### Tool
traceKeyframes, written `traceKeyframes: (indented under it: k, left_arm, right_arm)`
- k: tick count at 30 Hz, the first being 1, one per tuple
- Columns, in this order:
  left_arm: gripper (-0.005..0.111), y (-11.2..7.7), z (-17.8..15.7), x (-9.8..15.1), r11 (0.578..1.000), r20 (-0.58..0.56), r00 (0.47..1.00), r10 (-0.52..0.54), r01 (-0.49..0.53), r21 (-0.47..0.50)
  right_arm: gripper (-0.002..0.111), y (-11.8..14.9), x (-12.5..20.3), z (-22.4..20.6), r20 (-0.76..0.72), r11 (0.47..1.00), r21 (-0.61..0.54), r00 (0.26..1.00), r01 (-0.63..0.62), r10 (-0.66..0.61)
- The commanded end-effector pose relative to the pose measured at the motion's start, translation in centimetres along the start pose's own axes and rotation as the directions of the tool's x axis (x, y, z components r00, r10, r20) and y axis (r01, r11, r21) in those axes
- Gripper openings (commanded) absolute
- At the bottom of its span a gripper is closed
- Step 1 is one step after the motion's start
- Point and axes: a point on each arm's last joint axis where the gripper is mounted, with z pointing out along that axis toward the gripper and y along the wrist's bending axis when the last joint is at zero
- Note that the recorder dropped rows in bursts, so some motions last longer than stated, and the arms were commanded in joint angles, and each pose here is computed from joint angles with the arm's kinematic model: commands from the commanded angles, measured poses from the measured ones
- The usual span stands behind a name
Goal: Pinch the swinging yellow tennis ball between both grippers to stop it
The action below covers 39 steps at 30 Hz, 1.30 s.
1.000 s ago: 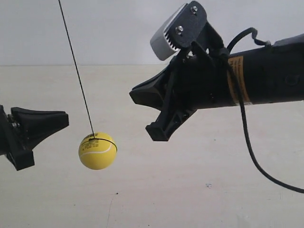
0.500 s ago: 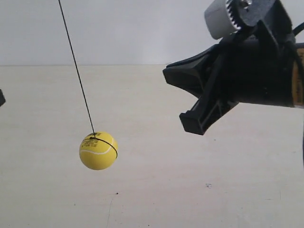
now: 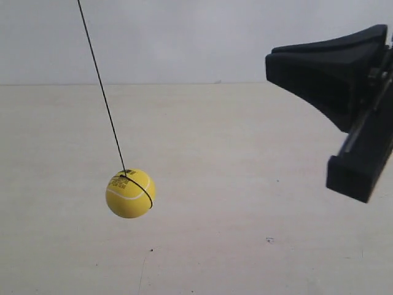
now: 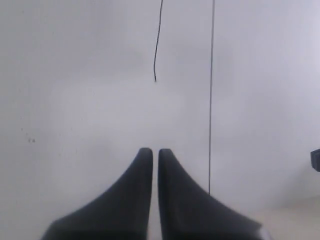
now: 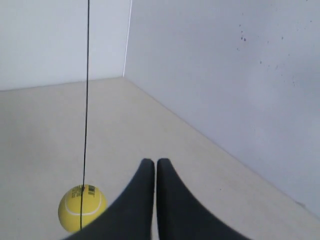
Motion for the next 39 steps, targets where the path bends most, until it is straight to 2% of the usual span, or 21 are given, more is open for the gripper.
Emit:
traceKeyframes:
  k: [1,8,13,25,31,39]
  left_arm:
    - [0.005,-0.5,-0.3,-0.2,0.999,0.027,1.000,-0.002,0.000,0.042]
    - [0.005,-0.9,-0.4,-0.3,0.995,0.031,0.998,-0.054,0.051,0.088]
    - [0.005,-1.2,-0.4,-0.3,0.992,0.035,0.998,-0.055,0.050,0.117]
    - [0.005,-1.2,-0.4,-0.3,0.992,0.035,0.998,-0.055,0.050,0.116]
    - [0.005,-1.2,-0.4,-0.3,0.992,0.035,0.998,-0.055,0.050,0.116]
    - [0.005,-1.2,-0.4,-0.3,0.992,0.035,0.998,-0.055,0.050,0.116]
  right_arm:
    - [0.000,0.4,-0.2,-1.7,0.050,1.000,0.026,0.999,0.000,-0.001]
    - [0.000,0.9,-0.1,-4.2,0.125,0.997,0.071,0.992,0.010,-0.019]
    - [0.000,1.5,0.2,-6.0,0.206,0.996,0.083,0.978,0.018,-0.035]
    - [0.000,3.3,1.9,-11.7,0.429,0.987,0.157,0.899,0.015,-0.082]
    - [0.000,3.0,2.6,-13.4,0.462,0.971,0.227,0.886,-0.080,-0.035]
    - [0.000,2.9,2.7,-13.6,0.468,0.968,0.229,0.883,-0.106,-0.014]
